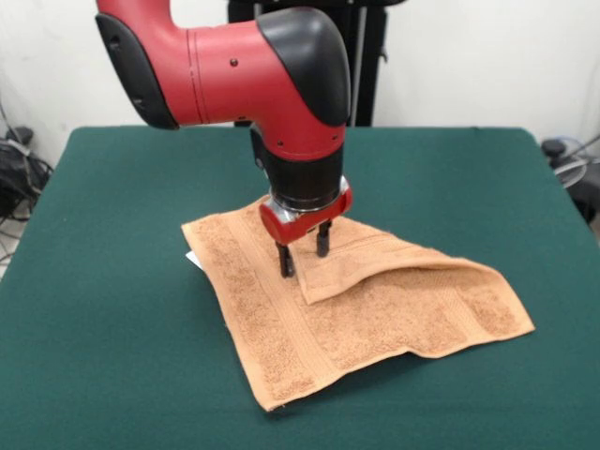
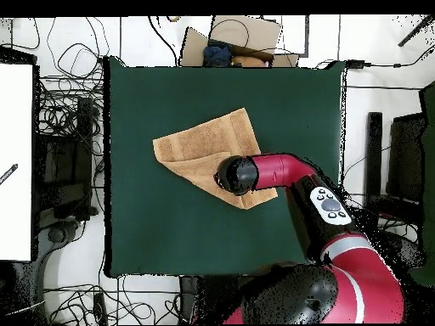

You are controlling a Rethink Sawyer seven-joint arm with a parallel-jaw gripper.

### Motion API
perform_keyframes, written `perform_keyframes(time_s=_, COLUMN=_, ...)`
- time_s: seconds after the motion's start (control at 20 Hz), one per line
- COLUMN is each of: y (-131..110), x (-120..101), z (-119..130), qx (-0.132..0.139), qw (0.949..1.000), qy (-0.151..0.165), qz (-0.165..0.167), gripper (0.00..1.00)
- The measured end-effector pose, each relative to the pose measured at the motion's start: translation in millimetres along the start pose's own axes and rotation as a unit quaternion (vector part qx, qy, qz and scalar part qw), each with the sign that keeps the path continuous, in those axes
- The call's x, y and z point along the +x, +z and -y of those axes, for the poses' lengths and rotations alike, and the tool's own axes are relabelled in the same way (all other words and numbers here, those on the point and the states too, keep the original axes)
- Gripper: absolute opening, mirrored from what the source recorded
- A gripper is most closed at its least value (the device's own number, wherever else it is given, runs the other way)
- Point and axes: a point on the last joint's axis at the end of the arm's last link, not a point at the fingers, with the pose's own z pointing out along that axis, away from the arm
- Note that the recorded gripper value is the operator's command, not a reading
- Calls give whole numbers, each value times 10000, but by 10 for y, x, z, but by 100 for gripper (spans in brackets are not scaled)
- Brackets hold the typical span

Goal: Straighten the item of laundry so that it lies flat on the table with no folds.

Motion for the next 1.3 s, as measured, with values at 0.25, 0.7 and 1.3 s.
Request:
perform_keyframes(time_s=0.25, y=-1, x=3, z=12, qx=-26, qw=10000, qy=39, qz=20, gripper=100)
perform_keyframes(time_s=0.7, y=-7, x=7, z=58, qx=-196, qw=9995, qy=247, qz=95, gripper=100)
perform_keyframes(time_s=1.3, y=4, x=31, z=128, qx=-331, qw=9983, qy=444, qz=165, gripper=0)
